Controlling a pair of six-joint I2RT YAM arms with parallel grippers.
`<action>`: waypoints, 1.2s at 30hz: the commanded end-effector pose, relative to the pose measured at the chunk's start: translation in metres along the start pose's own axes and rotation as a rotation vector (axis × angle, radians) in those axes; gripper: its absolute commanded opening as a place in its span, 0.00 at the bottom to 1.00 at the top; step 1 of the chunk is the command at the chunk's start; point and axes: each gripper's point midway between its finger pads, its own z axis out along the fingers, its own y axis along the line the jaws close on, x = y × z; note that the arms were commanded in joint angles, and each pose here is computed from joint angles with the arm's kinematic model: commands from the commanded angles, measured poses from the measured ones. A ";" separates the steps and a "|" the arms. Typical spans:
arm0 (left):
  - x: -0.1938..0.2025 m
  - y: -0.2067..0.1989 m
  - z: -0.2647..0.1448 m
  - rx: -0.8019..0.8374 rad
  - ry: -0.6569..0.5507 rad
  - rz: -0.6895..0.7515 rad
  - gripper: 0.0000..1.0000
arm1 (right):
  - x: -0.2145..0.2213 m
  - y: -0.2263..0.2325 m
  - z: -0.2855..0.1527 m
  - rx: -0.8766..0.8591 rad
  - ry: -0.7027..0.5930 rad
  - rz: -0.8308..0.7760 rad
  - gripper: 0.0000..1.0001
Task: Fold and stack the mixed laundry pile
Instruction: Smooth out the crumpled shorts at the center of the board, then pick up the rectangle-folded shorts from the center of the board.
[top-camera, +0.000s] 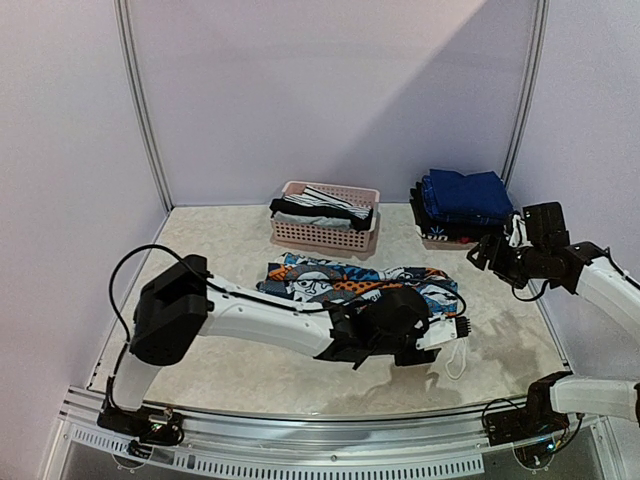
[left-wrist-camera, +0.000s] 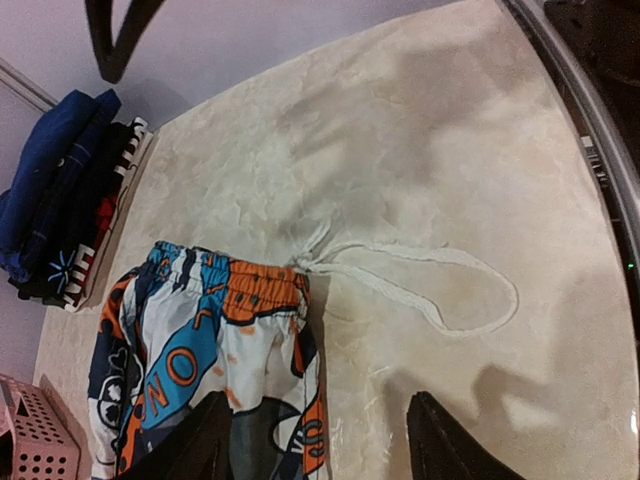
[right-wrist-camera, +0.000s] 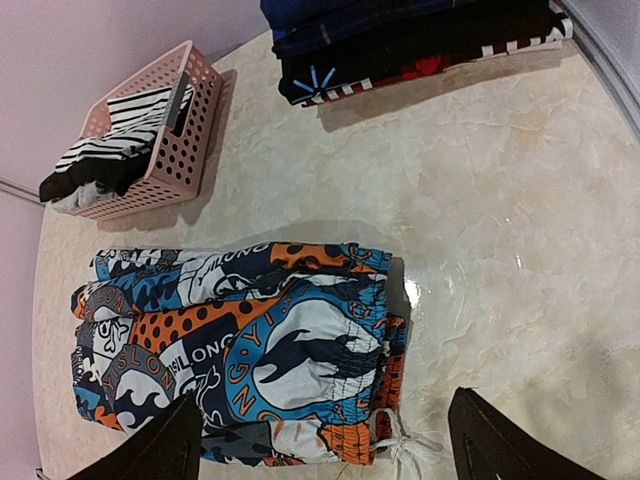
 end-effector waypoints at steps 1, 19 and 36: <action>0.006 -0.014 0.031 0.018 0.034 0.084 0.60 | 0.009 -0.016 -0.001 0.055 0.008 0.018 0.86; 0.036 0.020 0.093 -0.101 0.074 0.043 0.51 | 0.016 -0.021 0.001 0.048 -0.008 0.012 0.84; 0.059 0.021 0.115 -0.057 0.062 -0.012 0.19 | 0.015 -0.020 0.013 0.044 0.008 0.004 0.83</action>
